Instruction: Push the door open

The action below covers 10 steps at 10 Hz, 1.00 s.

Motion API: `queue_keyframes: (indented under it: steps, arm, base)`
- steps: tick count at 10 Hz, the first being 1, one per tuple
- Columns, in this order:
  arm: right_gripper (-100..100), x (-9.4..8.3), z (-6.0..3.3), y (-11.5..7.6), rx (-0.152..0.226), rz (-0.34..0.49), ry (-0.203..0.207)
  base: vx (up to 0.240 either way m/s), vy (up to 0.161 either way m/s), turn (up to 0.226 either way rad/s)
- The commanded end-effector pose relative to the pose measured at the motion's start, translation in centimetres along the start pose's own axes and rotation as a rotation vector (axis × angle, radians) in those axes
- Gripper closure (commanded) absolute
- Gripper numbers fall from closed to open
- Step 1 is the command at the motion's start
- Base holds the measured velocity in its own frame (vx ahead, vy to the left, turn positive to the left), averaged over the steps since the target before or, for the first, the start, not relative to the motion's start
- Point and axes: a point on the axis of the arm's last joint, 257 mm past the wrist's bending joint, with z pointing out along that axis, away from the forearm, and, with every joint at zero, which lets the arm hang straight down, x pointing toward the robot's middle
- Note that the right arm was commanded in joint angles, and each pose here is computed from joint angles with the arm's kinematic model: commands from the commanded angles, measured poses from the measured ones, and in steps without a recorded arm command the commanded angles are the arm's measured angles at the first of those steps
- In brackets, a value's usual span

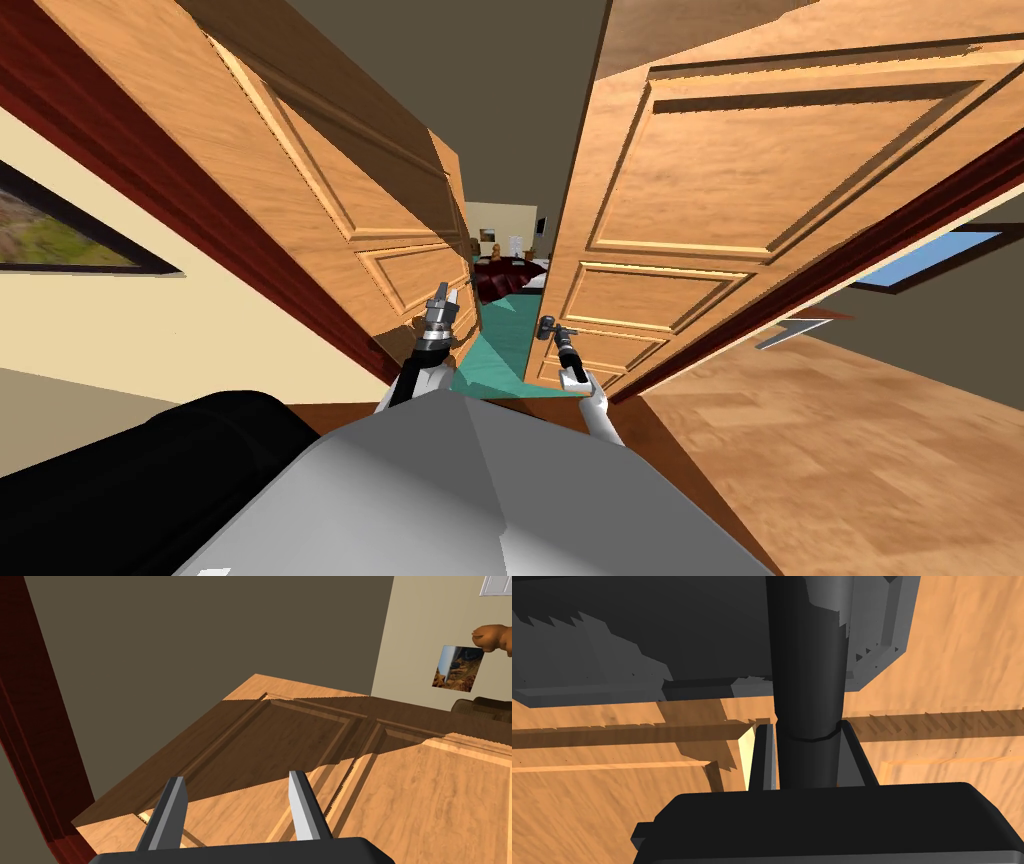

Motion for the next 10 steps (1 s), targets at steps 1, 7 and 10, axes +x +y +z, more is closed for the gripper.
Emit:
queue_keyframes:
  steps: [1, 7, 10]
  arm:
    - [100, -1.7, 0.2, 0.8, -0.012, -0.01, -0.028]
    - [100, -5.5, 0.02, 0.7, -0.008, -0.011, -0.104]
    - [100, -7.3, -0.16, 0.7, -0.006, -0.01, -0.142]
  base:
    - [0.177, 0.105, -0.042]
    - [0.145, 0.113, -0.075]
    - [0.146, 0.113, -0.07]
